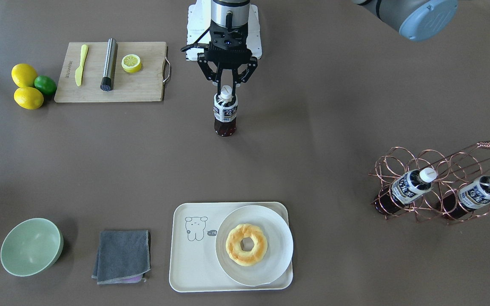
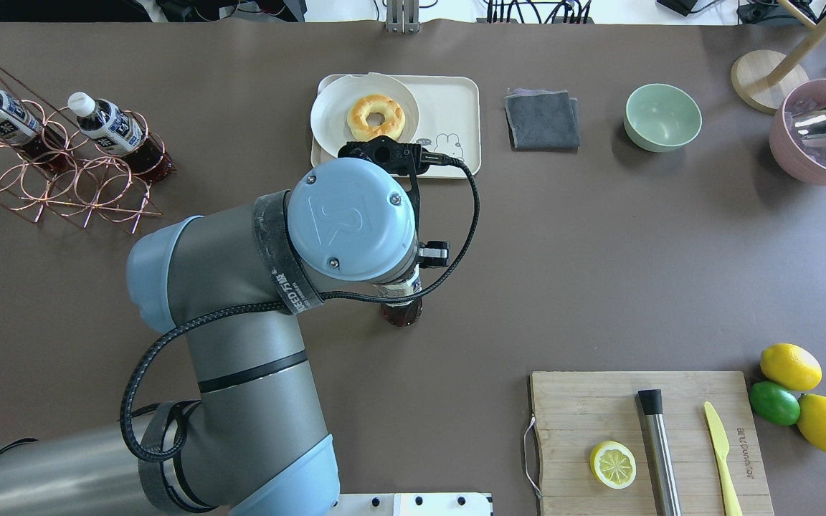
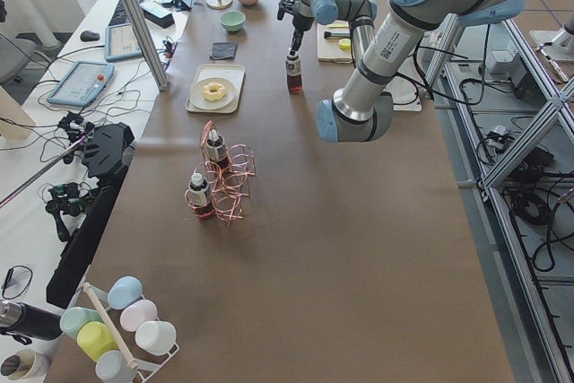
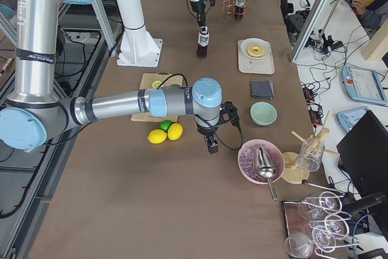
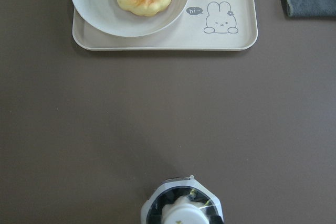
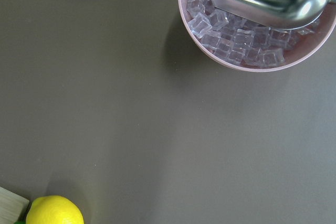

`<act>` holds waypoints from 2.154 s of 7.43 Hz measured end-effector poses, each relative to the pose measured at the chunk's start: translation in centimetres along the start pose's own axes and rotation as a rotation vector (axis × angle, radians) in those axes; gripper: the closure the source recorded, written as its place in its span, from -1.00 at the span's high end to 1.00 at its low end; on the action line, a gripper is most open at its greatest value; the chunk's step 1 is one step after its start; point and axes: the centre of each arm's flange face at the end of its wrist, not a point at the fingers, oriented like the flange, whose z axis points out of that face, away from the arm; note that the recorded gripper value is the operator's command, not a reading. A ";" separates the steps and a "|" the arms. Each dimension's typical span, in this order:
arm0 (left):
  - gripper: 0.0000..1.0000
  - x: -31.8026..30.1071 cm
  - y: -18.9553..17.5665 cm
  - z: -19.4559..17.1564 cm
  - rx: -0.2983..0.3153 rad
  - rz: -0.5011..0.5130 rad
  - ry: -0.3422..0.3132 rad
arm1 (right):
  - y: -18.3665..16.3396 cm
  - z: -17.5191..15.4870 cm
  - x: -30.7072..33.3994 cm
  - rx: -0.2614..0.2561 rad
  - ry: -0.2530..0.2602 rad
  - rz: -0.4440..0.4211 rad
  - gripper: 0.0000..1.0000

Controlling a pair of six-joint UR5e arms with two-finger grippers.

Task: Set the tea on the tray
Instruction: 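Lift the tea bottle out of the rack and set it on the table, then open the left gripper and retract it while the right arm reaches in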

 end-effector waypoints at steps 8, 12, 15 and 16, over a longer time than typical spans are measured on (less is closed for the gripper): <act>0.93 -12.5 -4.6 -5.6 -0.010 0.045 -0.035 | -8.4 2.3 -16.5 0.151 -0.190 0.120 0.99; 0.93 -22.9 -5.5 -6.2 -0.042 0.105 -0.093 | -13.4 6.9 -37.5 0.206 -0.214 0.244 0.98; 0.93 -26.2 -5.8 -5.7 -0.054 0.129 -0.136 | -16.9 6.5 -52.5 0.199 -0.210 0.319 0.97; 0.93 -27.1 -5.9 -5.5 -0.064 0.139 -0.145 | -17.6 5.5 -56.4 0.194 -0.210 0.336 0.96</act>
